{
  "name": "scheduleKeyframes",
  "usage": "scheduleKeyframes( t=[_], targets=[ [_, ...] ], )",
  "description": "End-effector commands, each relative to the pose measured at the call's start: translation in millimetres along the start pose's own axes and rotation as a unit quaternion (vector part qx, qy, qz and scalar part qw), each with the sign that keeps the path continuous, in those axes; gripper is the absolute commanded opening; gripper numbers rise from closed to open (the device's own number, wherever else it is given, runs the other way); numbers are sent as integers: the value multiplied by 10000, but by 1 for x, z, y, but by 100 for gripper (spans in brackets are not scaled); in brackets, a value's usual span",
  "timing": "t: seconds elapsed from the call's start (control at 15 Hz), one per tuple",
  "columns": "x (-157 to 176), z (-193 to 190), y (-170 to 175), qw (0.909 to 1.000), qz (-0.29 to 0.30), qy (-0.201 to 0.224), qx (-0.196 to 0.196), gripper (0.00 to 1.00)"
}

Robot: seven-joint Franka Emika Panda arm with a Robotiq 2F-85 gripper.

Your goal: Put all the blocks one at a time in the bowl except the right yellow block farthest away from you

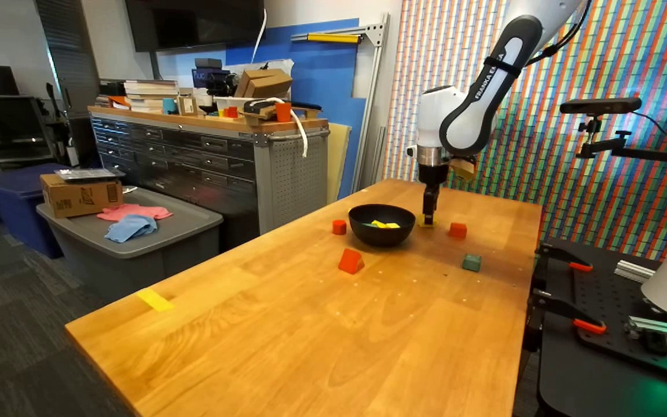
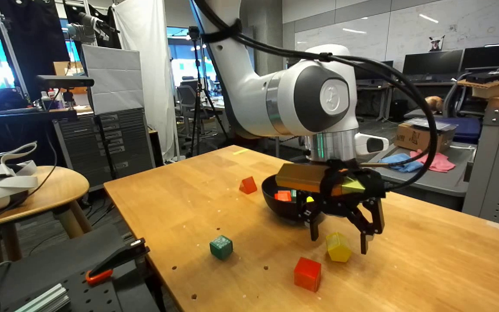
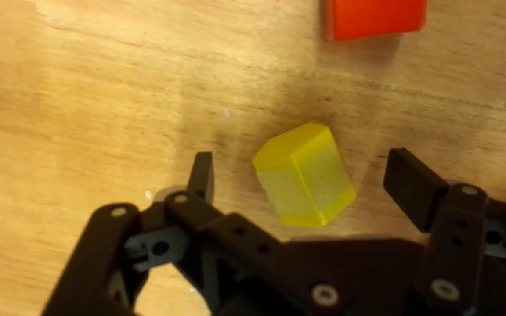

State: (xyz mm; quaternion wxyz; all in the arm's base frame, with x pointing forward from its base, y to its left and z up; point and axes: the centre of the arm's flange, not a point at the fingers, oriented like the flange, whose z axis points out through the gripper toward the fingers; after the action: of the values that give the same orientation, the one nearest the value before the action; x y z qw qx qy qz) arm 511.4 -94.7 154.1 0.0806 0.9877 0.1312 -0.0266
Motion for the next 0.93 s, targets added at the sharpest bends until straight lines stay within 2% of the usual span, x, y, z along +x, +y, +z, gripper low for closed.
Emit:
scheduleKeyframes(
  t=[0.0,0.2,0.4,0.6,0.87],
  targets=[
    [10,10,6,9998,-64,108,148,71],
    [13,10,6,9997,-58,126,214,47],
    [15,1,6,9999,-49,121,102,25],
    [8,-41,6,9994,3,142,-305,23],
    [9,-121,-4,9914,-143,961,-875,23]
  ],
)
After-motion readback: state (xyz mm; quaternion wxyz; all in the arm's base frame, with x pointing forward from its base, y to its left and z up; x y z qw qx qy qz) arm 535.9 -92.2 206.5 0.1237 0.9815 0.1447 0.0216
